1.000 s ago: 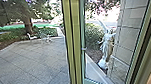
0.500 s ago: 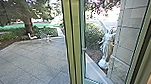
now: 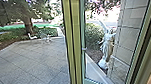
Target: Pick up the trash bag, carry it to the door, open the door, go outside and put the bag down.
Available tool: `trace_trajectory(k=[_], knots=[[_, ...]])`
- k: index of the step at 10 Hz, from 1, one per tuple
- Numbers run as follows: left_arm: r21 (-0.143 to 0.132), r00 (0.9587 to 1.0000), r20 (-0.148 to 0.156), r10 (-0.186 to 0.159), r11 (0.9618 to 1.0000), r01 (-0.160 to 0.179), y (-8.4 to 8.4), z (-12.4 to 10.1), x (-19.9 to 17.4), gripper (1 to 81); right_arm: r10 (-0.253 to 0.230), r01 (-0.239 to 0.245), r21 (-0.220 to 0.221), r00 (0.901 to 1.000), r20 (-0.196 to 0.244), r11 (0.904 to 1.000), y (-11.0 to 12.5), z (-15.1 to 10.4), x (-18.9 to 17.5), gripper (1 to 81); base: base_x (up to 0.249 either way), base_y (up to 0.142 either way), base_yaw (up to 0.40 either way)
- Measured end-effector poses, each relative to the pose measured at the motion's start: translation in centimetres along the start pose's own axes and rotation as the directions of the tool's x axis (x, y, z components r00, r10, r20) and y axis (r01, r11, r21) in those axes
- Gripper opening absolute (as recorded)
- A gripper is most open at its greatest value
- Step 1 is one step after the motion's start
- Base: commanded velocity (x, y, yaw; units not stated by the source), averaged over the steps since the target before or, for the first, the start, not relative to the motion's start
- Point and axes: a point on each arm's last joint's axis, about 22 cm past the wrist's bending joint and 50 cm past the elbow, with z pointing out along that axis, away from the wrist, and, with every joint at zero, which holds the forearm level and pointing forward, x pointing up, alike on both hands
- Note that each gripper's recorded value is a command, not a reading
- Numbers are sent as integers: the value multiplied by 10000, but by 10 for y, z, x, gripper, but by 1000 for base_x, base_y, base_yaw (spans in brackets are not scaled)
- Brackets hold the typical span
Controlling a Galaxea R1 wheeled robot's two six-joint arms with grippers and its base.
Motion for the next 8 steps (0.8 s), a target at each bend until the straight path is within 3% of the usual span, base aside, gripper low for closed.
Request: trace_trajectory(k=[2, 4, 6, 8], knots=[[0, 10000, 0, -2, 10000, 2, 0, 0, 0, 10, -277, 276, 39, 9992, 292, 9996, 1, 2, -22, 811, 0, 0, 0], [-3, 10000, 3, -2, 10000, 2, 0, 0, -1, 10, -285, 278, 145, 9979, 577, 9995, 0, 2, -29, 811, 0, -74, 0], [1, 10000, -8, 1, 10000, -1, 0, 0, 0, 10, -33, 31, 323, 10000, 81, 9995, 0, 1, -15, 811, 0, -94, 0], [88, 10000, 46, -16, 10000, 16, -7, -2, -5, 10, -58, 64, 476, 9999, -140, 9988, -9, 2, -4, 811, 0, -94, 0]])
